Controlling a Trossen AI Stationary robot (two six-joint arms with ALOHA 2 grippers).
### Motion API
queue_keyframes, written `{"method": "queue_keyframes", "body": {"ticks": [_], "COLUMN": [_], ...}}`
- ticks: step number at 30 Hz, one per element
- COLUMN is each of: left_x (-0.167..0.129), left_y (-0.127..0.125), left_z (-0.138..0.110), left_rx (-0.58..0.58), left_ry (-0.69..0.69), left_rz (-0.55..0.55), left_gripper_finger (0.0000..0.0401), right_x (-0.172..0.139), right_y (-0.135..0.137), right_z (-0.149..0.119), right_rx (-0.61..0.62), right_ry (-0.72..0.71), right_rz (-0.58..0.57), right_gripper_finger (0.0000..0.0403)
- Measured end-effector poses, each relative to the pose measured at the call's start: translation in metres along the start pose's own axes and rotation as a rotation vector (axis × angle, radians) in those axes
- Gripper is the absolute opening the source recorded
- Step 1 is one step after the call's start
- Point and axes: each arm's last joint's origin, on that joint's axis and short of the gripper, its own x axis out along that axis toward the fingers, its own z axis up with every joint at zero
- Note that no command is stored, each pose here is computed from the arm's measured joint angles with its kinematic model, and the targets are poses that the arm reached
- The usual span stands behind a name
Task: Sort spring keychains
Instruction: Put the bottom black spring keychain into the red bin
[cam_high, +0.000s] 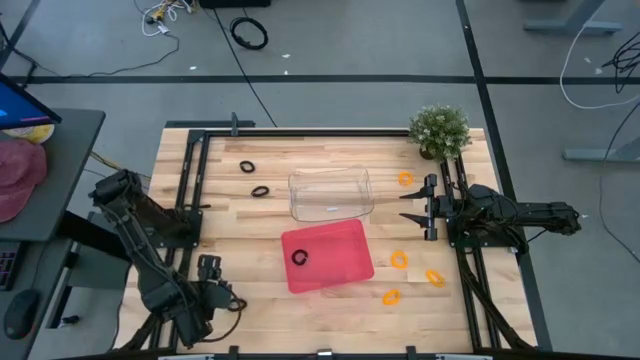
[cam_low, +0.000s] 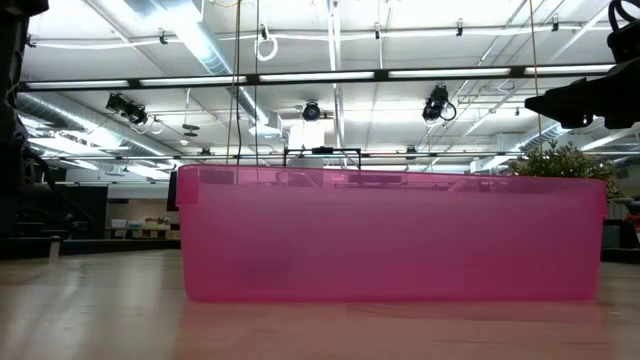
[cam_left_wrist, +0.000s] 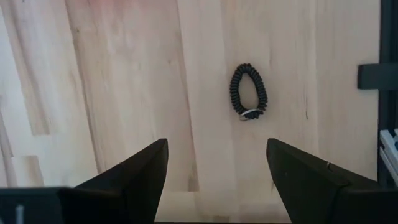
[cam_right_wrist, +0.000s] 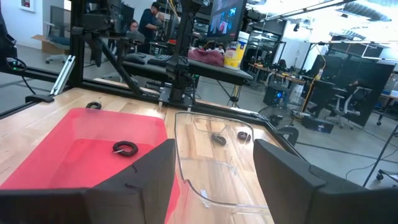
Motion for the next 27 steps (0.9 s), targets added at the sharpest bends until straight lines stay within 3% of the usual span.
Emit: {"method": "queue_keyframes", "body": {"ticks": [12, 27], "left_x": [0.020, 0.022], "left_y": [-0.018, -0.027], "left_z": [-0.007, -0.008], "left_rx": [0.020, -0.007], "left_ry": [0.093, 0.008], "left_rz": [0.052, 0.049], "left_gripper_finger": [0.0277, 0.0277], "right_x": [0.000, 0.000], "right_y": [0.000, 0.000], "right_z": [0.000, 0.000], "right_rx": [0.000, 0.000], "right_ry": [0.000, 0.000], "right_rz": [0.000, 0.000], "right_gripper_finger": [0.0222, 0.0222]}}
